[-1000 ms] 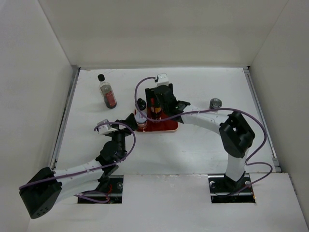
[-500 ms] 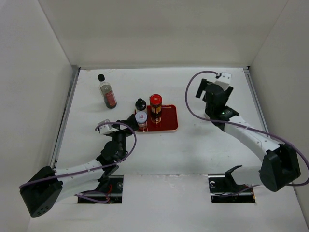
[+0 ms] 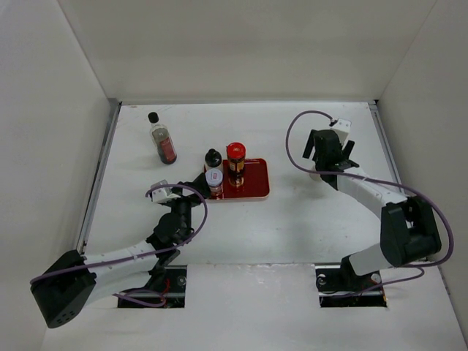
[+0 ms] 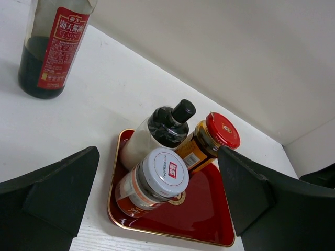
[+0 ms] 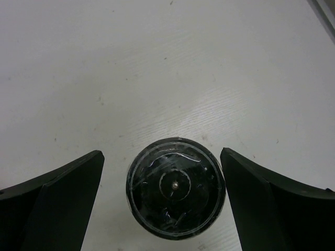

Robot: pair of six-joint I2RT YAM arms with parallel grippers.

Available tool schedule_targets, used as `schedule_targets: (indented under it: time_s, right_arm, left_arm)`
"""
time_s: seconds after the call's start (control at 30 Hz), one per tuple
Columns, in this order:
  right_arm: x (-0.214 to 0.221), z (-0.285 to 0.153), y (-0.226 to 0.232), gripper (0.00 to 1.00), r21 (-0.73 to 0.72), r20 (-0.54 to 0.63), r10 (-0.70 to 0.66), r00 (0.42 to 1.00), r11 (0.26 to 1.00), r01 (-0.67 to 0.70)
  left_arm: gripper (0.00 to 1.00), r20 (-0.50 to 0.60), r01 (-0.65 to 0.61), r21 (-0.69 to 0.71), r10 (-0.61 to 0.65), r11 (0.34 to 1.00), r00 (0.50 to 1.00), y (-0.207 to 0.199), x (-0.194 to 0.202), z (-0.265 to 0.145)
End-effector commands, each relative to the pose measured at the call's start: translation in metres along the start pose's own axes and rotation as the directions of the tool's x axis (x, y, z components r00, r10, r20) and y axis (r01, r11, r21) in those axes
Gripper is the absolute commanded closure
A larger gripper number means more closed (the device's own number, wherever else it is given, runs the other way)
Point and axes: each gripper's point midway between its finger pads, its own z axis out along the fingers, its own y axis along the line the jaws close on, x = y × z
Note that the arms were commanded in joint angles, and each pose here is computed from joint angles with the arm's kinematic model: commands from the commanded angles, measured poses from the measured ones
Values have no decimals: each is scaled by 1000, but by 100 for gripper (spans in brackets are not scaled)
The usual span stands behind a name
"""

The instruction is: Organize the condiment bottles

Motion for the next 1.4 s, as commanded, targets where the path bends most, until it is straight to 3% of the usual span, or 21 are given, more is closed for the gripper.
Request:
schedule_targets:
  time_s: [0.0,0.07,0.13,0.2,0.33,0.6,0.73,1.13,1.2,1.3,1.37]
  right_arm:
    - [2,5,3,0,-20,-11,48,999,999,-49]
    - [4,7,2,8,-17,-15,53,998,998,-54]
    - [1,4,4,29,-26,-4,57,998,998,-57]
    - [-12,-2,6,43,-41,39,75,996,996,-73]
    - [-46,-39,53,49,-201,120,106,987,976,-80]
    - [-70,-87,168,48,-442,161,103,982,897,-22]
    - [-64,-94,208,47,-490,160,75,984,871,13]
    - [-15,-69,244,44,-493,110,3,994,869,52]
    - [-11,-70,244,33,-491,101,4,995,870,47]
    - [-14,-79,238,0,-490,107,21,994,871,34]
    - [-23,-87,230,0,-484,120,44,992,875,19]
  left_arm:
    - [0,19,57,35,-57,998,998,-14,-9,2]
    - [0,17,52,32,-52,998,999,-14,-8,2]
    - [0,16,53,35,-53,998,998,-14,-7,2]
    - [0,14,53,38,-53,998,998,-15,-7,2]
    - [0,11,48,36,-49,998,999,-14,-5,2]
    - [0,9,49,36,-49,998,999,-15,-5,2]
    - [0,9,46,33,-46,998,999,-14,-5,3]
    - [0,15,53,33,-54,998,998,-14,-7,2]
    - [0,15,52,31,-53,998,998,-14,-7,2]
    - [0,15,56,37,-56,998,998,-16,-8,3]
    - [0,19,55,32,-56,998,998,-14,-9,3]
